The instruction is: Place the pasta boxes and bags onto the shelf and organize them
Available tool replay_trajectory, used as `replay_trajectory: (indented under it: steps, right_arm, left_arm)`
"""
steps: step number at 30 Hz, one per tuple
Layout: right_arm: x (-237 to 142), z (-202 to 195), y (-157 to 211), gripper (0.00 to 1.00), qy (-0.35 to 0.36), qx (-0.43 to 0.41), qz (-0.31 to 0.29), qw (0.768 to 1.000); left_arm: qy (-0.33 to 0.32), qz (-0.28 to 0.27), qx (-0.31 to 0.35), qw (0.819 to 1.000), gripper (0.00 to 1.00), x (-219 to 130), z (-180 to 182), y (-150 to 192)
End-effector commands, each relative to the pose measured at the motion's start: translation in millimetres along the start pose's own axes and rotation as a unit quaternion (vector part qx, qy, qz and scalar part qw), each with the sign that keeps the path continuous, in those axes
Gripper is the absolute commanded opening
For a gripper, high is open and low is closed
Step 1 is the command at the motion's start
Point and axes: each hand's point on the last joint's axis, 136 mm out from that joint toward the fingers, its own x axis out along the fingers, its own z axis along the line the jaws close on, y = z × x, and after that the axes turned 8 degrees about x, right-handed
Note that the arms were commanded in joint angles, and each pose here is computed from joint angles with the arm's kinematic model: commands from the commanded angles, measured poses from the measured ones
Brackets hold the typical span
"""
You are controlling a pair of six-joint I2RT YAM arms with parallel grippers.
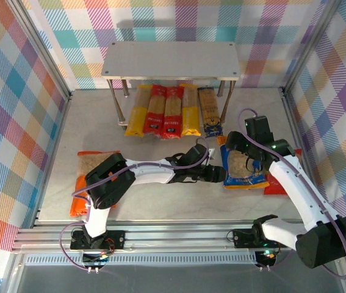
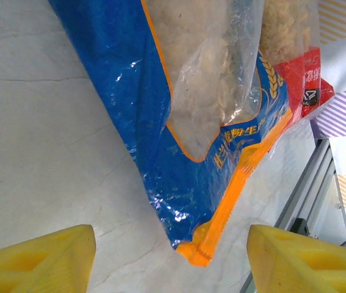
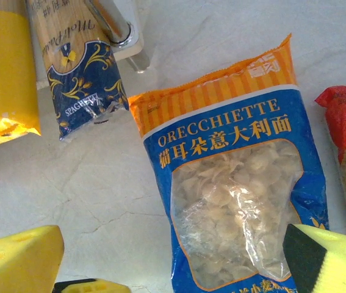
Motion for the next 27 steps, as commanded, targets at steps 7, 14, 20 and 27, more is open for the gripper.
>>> replay_trajectory:
  steps: [7, 14, 20, 27]
  right_arm:
    - [-10, 5, -12, 0.94, -0.024, 0.012, -0.015, 1.000]
    - [-12, 0, -11, 0.94, -0.023, 0.016, -0.016, 0.999]
    - [-11, -4, -9, 0.94, -0.020, 0.018, -0.013, 1.000]
    - [-10, -7, -9, 0.94, -0.018, 0.022, -0.011, 1.000]
  left_arm:
    - [0.038, 0.043, -0.002, 0.998, 0.63, 29, -12, 4]
    - [0.054, 0.052, -0.005, 0.997, 0.48, 46, -13, 3]
    - [0.065, 0.060, -0.012, 0.996, 0.19, 56, -13, 4]
    - [0.023, 0.051, -0.004, 0.998, 0.13, 34, 3, 6]
